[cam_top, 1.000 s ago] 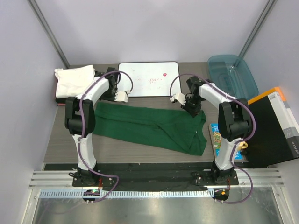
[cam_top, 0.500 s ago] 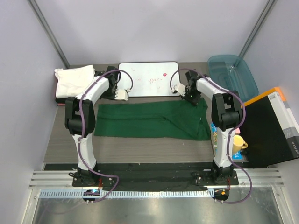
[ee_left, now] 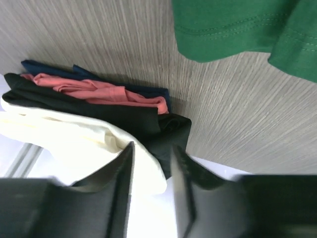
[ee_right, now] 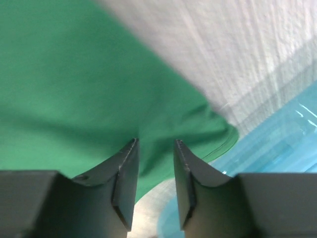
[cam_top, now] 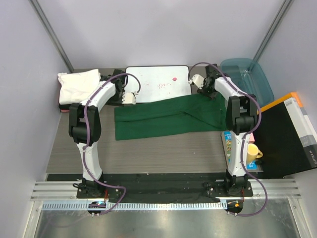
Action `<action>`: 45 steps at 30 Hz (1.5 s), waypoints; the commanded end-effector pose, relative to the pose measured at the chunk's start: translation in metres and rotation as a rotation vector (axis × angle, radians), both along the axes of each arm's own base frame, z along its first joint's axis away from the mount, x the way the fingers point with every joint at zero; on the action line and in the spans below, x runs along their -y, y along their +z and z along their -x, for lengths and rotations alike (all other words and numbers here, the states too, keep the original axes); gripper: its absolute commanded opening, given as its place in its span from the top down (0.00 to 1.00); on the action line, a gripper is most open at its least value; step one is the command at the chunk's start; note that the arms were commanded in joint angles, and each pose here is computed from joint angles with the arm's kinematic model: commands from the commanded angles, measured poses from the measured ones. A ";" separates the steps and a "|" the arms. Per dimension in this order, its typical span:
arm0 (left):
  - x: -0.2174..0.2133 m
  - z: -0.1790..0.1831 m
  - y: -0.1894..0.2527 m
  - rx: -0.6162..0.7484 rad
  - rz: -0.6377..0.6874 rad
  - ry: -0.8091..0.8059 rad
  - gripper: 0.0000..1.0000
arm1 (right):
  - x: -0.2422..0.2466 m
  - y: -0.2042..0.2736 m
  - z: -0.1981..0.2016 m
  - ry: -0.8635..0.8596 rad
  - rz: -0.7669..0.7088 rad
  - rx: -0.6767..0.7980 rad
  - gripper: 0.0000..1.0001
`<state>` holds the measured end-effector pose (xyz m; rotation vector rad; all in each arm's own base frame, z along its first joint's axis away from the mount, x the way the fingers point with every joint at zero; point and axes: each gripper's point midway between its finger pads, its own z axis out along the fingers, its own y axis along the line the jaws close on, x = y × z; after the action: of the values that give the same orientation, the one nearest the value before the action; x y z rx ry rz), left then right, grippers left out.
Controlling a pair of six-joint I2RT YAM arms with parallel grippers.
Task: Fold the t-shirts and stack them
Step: Fold the other side of the tshirt into a rectangle
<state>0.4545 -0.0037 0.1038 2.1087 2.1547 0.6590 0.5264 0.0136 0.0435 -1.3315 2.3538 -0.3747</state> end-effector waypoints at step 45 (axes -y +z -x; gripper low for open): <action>0.052 -0.009 0.007 0.062 0.047 -0.011 0.00 | -0.098 0.009 0.060 0.345 -0.235 -0.284 0.69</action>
<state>0.4539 -0.0546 0.1001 2.0839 2.1080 0.6298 0.4614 0.1103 0.0515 -1.6851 2.2624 0.1946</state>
